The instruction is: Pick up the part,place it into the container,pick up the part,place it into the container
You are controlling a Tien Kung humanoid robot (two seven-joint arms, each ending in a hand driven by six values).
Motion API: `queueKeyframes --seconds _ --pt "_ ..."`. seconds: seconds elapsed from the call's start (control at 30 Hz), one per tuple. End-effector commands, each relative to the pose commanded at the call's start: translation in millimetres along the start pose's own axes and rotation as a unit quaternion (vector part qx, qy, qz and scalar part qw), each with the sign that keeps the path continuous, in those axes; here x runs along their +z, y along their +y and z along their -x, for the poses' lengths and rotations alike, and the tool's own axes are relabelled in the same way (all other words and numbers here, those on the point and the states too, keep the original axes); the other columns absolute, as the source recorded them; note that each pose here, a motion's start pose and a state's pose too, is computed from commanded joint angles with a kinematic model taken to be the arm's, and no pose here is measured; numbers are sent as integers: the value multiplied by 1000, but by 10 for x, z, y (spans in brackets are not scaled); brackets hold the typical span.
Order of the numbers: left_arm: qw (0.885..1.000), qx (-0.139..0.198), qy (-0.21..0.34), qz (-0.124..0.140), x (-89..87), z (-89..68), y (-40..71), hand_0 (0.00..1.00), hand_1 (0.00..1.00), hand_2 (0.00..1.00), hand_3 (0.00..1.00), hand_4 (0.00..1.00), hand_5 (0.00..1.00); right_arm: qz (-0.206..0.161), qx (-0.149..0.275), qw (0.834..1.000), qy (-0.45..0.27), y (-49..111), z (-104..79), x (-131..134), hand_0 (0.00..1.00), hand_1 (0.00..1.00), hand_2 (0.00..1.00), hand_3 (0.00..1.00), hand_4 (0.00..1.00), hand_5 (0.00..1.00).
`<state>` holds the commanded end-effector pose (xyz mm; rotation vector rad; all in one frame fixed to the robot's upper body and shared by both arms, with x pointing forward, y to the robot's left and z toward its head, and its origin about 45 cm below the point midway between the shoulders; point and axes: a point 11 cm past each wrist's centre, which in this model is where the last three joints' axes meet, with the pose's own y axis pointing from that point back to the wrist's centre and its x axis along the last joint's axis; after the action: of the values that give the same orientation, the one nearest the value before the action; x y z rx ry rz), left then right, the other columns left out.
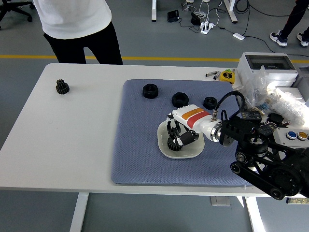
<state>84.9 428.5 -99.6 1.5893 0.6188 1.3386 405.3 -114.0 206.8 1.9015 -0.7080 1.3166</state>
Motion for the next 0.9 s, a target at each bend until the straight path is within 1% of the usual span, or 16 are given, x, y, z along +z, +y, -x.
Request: queueKeyframes --seconds 0.1,0.13,0.3,0.33,0.5,0.53,0.7,0.73,0.9 --pt "1000 0 1 0 -4 5 1 634 616 607 552 595 513 1 -5 1000 -1 -9 42 -8 62 189 296 464 753 113" --pt "1000 0 2 -1 -7 8 1 635 616 606 552 595 511 1 -5 1000 -2 -11 56 -12 100 212 324 471 748 119" --pt "1000 -2 1 -1 -6 21 3 635 616 606 552 595 511 7 -5 1000 -17 -27 121 5 100 212 324 471 748 119" --pt "1000 -2 1 -1 -6 25 3 635 621 607 552 594 510 10 -6 1000 -22 -31 136 20 167 340 461 539 714 155" --pt "1000 -3 1 -1 -4 37 5 635 621 607 552 594 510 24 -11 999 -38 -46 184 116 167 340 461 539 714 155" --pt "1000 -3 1 -1 -6 40 5 635 621 610 552 593 507 27 -13 999 -38 -46 191 141 196 410 516 597 813 202" --pt "1000 -4 4 -2 -23 54 7 635 621 610 552 593 507 29 -10 999 -39 -36 181 179 196 410 516 597 813 202" --pt "1000 -4 4 -2 -25 55 7 634 623 610 552 592 505 28 -10 999 -38 -35 175 179 180 407 523 652 863 222" --pt "1000 -4 3 -4 -42 58 7 634 623 610 552 592 505 20 -11 999 -31 -22 119 165 180 407 523 652 863 222"
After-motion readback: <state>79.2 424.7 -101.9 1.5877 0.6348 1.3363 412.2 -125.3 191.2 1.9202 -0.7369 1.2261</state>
